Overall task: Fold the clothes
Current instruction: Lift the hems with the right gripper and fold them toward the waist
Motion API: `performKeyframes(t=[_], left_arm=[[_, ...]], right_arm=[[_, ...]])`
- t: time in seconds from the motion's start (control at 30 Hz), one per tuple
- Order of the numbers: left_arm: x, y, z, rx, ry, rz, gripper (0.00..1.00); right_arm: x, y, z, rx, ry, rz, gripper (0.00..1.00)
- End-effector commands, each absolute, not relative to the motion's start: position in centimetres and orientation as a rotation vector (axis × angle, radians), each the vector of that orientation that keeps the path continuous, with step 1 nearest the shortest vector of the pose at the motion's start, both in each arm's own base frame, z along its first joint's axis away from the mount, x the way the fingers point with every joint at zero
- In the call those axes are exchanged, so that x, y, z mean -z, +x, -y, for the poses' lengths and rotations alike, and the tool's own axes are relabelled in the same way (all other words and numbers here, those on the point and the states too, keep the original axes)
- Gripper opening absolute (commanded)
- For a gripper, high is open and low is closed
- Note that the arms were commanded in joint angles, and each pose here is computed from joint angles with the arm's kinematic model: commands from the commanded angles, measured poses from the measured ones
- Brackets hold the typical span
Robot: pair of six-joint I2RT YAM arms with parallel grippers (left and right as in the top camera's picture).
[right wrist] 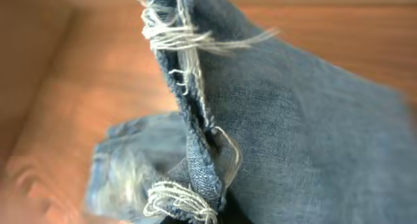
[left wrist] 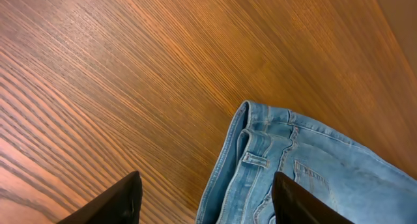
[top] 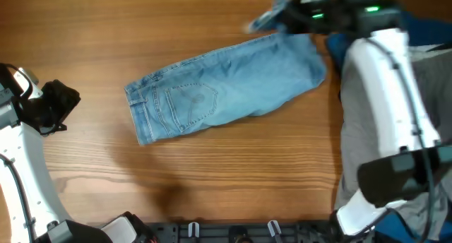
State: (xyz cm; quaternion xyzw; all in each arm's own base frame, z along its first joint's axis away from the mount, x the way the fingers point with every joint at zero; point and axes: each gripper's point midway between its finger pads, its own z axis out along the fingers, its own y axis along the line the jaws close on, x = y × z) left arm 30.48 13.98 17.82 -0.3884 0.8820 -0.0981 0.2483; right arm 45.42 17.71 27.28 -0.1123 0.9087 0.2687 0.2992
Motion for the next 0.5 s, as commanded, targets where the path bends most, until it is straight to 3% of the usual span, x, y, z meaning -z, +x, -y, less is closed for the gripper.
performKeyframes(t=[0.0, 0.13, 0.27, 0.47], left_arm=[[-18.9, 30.7, -13.7, 0.267, -1.002, -2.391, 0.64], [-18.9, 30.7, -13.7, 0.269, -1.004, -2.395, 0.64], [-18.8, 30.5, -13.6, 0.271, -1.008, -2.4, 0.65], [-18.8, 30.5, -13.6, 0.271, -1.008, -2.4, 0.65]], right_arm=[[-24.8, 44.4, -24.2, -0.691, -0.325, -2.478, 0.04], [-20.0, 42.9, -31.1, -0.749, -0.434, -2.549, 0.04], [-24.3, 43.1, -36.0, -1.088, -0.469, -2.355, 0.04], [-23.2, 40.3, -40.2, -1.055, -0.499, -2.385, 0.04]])
